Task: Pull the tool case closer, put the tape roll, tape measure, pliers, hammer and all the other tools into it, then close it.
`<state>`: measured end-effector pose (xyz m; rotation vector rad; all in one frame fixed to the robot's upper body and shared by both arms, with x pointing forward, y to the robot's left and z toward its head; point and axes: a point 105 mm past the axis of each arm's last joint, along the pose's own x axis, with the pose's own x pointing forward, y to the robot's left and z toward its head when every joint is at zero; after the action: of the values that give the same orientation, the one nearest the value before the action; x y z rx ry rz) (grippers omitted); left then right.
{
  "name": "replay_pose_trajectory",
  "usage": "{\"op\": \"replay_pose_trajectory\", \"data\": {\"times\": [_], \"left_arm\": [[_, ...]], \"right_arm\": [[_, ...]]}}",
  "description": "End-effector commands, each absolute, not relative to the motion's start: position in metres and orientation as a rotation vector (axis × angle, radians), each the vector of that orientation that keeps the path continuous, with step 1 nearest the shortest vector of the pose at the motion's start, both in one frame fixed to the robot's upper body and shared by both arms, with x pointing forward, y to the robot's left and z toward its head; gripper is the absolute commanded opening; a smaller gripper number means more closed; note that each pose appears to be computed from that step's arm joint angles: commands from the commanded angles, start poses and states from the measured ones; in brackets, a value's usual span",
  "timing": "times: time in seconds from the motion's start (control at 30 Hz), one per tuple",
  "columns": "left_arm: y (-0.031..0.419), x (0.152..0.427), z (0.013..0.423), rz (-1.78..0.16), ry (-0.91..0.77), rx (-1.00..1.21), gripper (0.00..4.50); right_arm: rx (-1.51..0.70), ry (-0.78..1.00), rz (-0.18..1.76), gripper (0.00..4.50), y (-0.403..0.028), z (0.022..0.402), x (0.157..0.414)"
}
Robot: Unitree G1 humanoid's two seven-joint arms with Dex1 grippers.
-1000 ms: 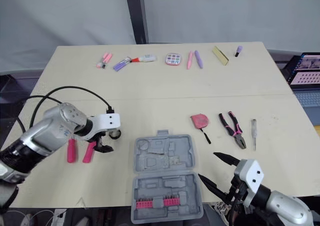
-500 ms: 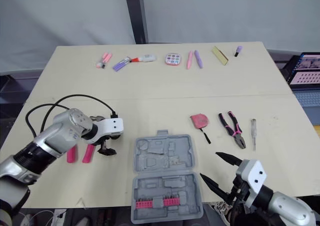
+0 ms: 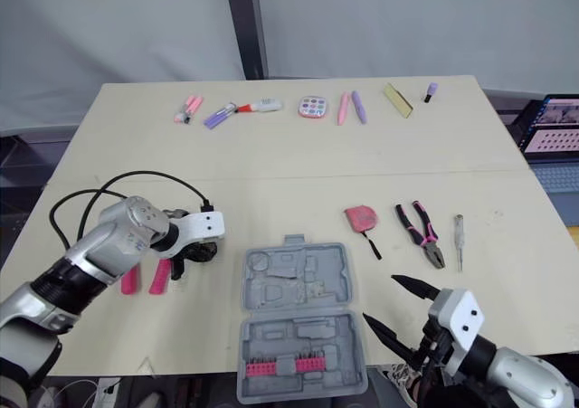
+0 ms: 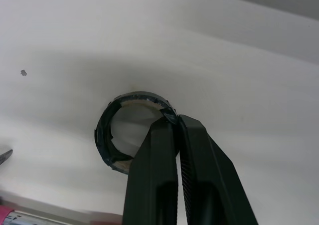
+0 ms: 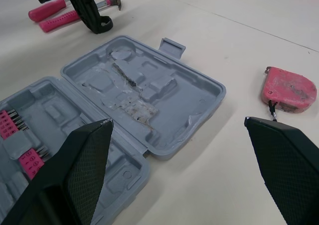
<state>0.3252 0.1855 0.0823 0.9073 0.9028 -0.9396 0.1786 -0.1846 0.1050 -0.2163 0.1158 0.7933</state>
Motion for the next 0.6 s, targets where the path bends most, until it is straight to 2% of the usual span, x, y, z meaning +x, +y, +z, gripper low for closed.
{"op": "replay_pose_trajectory", "data": {"times": [0.03,0.43,0.6], "left_arm": [[0.188,0.326,0.084,-0.922,0.896,0.908,0.06],[0.190,0.324,0.084,-0.893,0.868,0.861,0.06],[0.184,0.324,0.122,-0.956,0.746,0.742,0.06]], "right_arm": [[-0.231,0.076,0.794,4.50,-0.181,0.114,0.178],[-0.223,0.066,0.815,4.50,-0.180,0.112,0.178],[-0.224,0.068,0.840,4.50,-0.178,0.110,0.177]]}}
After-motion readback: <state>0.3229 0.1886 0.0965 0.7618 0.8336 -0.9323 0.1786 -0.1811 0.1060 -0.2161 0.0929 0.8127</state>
